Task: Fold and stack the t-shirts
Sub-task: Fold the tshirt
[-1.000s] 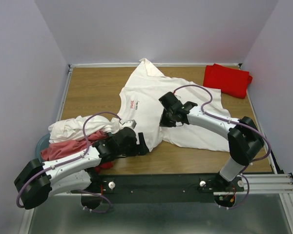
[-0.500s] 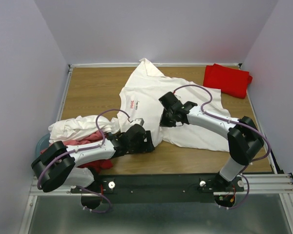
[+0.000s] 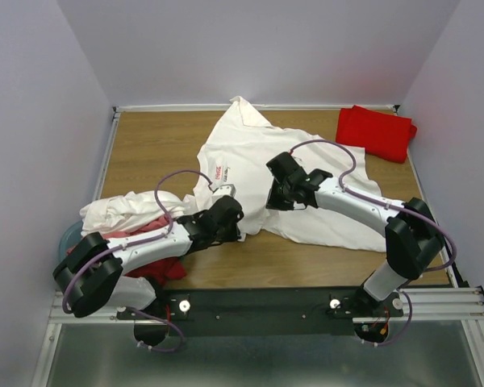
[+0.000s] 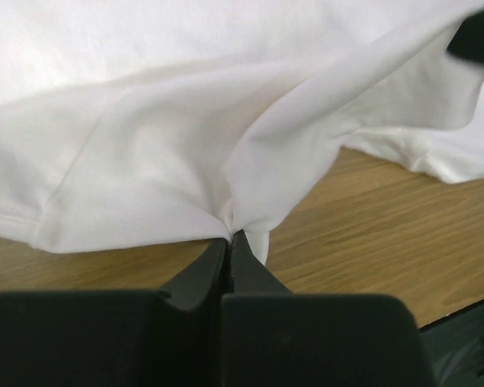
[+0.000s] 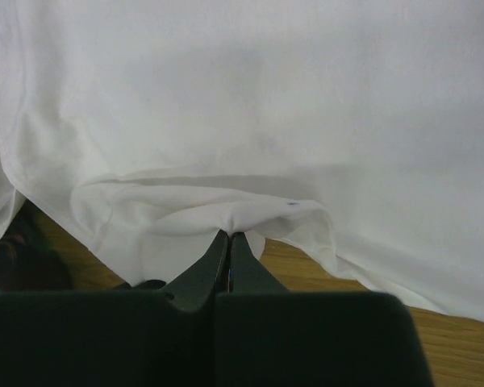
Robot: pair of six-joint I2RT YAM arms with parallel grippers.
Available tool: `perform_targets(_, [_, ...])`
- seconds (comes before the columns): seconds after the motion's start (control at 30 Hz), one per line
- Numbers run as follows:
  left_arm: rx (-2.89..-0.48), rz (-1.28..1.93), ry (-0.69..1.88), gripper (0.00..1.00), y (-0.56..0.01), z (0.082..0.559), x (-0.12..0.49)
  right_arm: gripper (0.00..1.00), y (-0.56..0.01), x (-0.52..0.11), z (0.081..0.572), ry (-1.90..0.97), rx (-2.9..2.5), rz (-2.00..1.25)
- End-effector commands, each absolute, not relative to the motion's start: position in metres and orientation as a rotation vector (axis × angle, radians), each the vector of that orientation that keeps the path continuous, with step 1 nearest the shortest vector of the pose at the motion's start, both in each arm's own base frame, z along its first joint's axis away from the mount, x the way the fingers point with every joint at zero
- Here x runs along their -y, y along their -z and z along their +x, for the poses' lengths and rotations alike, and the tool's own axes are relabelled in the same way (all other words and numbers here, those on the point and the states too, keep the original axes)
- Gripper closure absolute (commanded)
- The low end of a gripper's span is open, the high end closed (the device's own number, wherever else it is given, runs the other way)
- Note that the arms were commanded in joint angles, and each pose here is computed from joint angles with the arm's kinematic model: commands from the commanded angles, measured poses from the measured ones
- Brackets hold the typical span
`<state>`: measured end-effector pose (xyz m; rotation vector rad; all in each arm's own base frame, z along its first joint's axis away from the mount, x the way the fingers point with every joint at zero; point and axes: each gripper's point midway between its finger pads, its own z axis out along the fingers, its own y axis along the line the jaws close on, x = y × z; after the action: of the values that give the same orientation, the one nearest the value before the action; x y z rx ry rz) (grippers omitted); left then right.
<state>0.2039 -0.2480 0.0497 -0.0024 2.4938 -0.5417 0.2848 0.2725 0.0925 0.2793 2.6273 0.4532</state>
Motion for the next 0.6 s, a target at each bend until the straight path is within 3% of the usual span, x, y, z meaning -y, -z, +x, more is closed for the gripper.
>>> perform_targets(0.0, [-2.391,-0.042,0.452,1.00,-0.084,0.234,0.232,0.99,-0.096,-0.267,0.280,-0.465,-2.627,0.253])
perform_targets(0.2, [-2.348,-0.060,0.434,0.99,-0.095,0.270,0.204,0.99,-0.083,-0.268,0.284,-0.428,-2.654,0.252])
perform_targets(0.27, [-2.351,-0.076,0.402,0.94,-0.090,0.282,0.192,1.00,-0.082,-0.268,0.286,-0.425,-2.655,0.252])
perform_targets(0.4, [-2.339,-0.045,0.383,0.48,-0.089,0.299,0.189,0.99,-0.078,-0.267,0.291,-0.406,-2.658,0.252])
perform_targets(0.47, [-2.330,-0.045,0.351,0.32,-0.091,0.309,0.189,0.99,-0.077,-0.266,0.293,-0.400,-2.658,0.258])
perform_targets(0.57, [-2.297,-0.058,0.335,0.25,-0.103,0.322,0.189,1.00,-0.074,-0.263,0.294,-0.382,-2.660,0.268])
